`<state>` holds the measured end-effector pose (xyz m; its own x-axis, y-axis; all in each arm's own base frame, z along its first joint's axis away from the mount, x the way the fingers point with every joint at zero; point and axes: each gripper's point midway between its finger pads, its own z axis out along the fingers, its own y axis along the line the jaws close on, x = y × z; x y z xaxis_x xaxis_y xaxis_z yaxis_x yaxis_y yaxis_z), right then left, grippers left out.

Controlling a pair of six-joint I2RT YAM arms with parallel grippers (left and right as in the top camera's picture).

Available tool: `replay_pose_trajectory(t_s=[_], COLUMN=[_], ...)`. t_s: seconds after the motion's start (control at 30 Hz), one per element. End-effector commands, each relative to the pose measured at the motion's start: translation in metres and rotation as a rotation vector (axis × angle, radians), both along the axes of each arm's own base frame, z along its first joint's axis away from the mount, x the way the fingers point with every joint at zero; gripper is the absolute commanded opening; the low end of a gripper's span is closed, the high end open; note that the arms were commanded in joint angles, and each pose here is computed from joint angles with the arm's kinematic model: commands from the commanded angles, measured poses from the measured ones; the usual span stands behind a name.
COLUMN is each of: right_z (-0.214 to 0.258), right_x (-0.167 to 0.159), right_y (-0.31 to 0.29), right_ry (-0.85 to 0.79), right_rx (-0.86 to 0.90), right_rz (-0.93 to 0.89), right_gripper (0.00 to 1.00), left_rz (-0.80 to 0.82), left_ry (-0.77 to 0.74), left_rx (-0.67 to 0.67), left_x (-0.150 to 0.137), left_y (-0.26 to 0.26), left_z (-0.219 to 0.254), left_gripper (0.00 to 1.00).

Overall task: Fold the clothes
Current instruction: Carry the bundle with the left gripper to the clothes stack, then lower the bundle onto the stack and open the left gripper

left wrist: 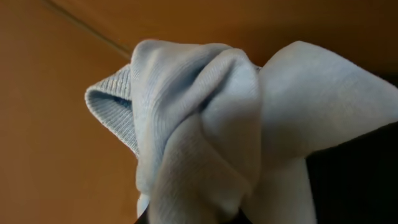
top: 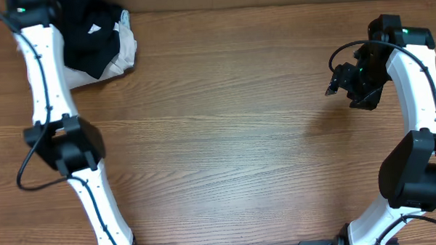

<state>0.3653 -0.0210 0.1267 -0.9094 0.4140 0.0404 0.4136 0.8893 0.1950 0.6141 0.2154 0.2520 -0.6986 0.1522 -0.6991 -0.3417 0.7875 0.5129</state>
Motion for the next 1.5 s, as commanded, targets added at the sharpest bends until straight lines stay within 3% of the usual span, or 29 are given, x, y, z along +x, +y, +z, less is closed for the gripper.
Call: replay_pose_trajectory(t_s=[0.0, 0.43, 0.47, 0.5, 0.53, 0.57, 0.6, 0.77, 0.87, 1.0, 1.1, 1.2, 1.3, 1.47], right_z=[0.004, 0.004, 0.004, 0.004, 0.004, 0.004, 0.004, 0.004, 0.004, 0.004, 0.004, 0.004, 0.004, 0.004], right_x=[0.002, 0.002, 0.002, 0.002, 0.002, 0.002, 0.002, 0.004, 0.005, 0.008, 0.010, 0.010, 0.010, 0.008], right_y=[-0.001, -0.001, -0.001, -0.001, -0.001, -0.001, -0.001, -0.002, -0.002, -0.002, -0.002, -0.002, -0.002, -0.002], right_ry=[-0.017, -0.017, -0.017, -0.017, -0.017, -0.017, -0.018, -0.026, -0.032, -0.042, -0.050, -0.050, -0.049, -0.043], right_rx=[0.006, 0.006, 0.006, 0.006, 0.006, 0.006, 0.006, 0.004, 0.004, 0.002, 0.001, 0.001, 0.001, 0.003], right_rz=[-0.007, -0.007, -0.007, -0.007, -0.007, -0.007, -0.007, -0.007, -0.007, -0.007, -0.007, -0.007, -0.007, -0.008], right_gripper=[0.72, 0.72, 0.73, 0.73, 0.73, 0.73, 0.73, 0.73, 0.73, 0.73, 0.73, 0.73, 0.73, 0.73], left_rz=[-0.091, -0.201, -0.203, -0.210, -0.214, -0.217, -0.218, -0.208, -0.176, -0.250, -0.280, -0.224, -0.265, -0.304], left_ry=[-0.020, -0.047, -0.043, -0.037, -0.032, -0.028, -0.024, -0.025, -0.111, -0.252, -0.367, -0.389, -0.363, -0.240], left_rx=[-0.082, -0.162, -0.169, -0.174, -0.178, -0.179, -0.179, -0.201, -0.274, -0.362, -0.423, -0.436, -0.447, -0.507], left_x=[0.025, 0.043, 0.043, 0.043, 0.043, 0.042, 0.042, 0.032, 0.017, 0.008, 0.009, 0.014, 0.028, 0.049], left_y=[-0.053, -0.135, -0.137, -0.139, -0.140, -0.142, -0.143, -0.147, -0.150, -0.150, -0.126, -0.094, -0.075, -0.060], left_z=[-0.020, -0.028, -0.031, -0.032, -0.033, -0.034, -0.035, -0.021, 0.022, 0.083, 0.112, 0.100, 0.073, -0.011], left_gripper=[0.04, 0.04, 0.10, 0.30, 0.63, 0.86, 1.00, 1.00, 1.00, 1.00, 1.00, 1.00, 1.00, 1.00])
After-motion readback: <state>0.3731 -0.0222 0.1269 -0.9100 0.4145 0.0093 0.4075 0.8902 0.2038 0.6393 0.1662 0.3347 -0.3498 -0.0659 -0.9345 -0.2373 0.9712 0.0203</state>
